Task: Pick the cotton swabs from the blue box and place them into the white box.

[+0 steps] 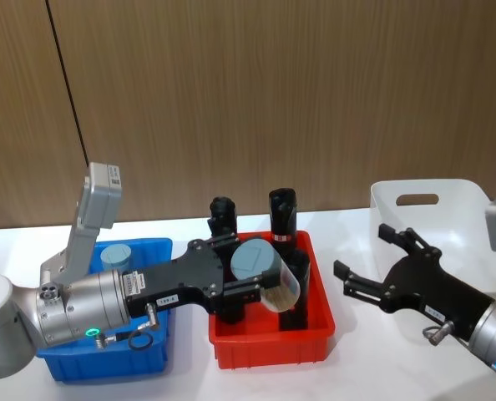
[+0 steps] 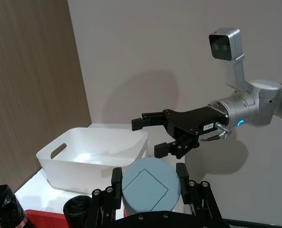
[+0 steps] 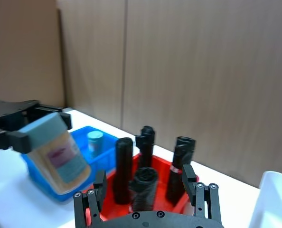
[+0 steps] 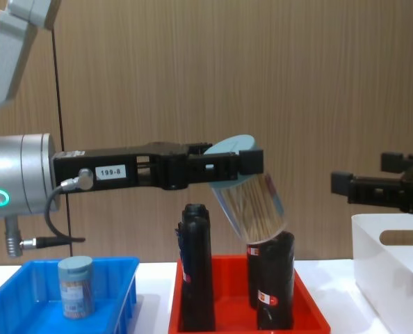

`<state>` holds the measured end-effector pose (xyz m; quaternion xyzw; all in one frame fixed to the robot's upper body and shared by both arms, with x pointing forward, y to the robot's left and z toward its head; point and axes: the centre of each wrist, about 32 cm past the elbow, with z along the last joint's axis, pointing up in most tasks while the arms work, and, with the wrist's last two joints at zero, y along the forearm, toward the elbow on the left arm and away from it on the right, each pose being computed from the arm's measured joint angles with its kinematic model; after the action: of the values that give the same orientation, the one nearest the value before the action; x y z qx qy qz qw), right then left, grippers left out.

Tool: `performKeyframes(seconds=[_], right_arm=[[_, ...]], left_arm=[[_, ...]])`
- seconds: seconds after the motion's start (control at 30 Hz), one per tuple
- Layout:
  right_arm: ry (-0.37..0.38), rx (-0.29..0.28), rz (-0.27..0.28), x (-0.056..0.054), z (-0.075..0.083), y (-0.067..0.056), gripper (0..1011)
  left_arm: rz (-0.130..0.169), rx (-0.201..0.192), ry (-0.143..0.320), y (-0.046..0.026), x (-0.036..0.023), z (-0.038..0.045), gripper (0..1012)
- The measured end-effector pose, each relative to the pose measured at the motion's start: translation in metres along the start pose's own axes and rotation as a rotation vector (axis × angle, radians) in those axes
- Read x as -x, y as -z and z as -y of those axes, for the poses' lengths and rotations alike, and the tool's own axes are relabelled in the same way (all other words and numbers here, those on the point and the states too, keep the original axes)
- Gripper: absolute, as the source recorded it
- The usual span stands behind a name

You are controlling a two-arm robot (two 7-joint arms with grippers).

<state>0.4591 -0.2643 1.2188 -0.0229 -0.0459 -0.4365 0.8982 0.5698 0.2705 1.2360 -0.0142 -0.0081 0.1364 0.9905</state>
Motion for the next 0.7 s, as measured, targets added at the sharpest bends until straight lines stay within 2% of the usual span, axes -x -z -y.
performKeyframes(seconds=[0.47,0.7], right_arm=[[-0.231,0.073,-0.006,-0.025,-0.006,-0.02,1001],[-0.342,0.118,0.001,-0.031,-0.015,-0.025,1001]], left_arm=[[-0.001,0.001,0.001,0.0002,0.0001,-0.0002,691],[-0.001,0.002,0.001,0.0001,0.0001,-0.0002,691]])
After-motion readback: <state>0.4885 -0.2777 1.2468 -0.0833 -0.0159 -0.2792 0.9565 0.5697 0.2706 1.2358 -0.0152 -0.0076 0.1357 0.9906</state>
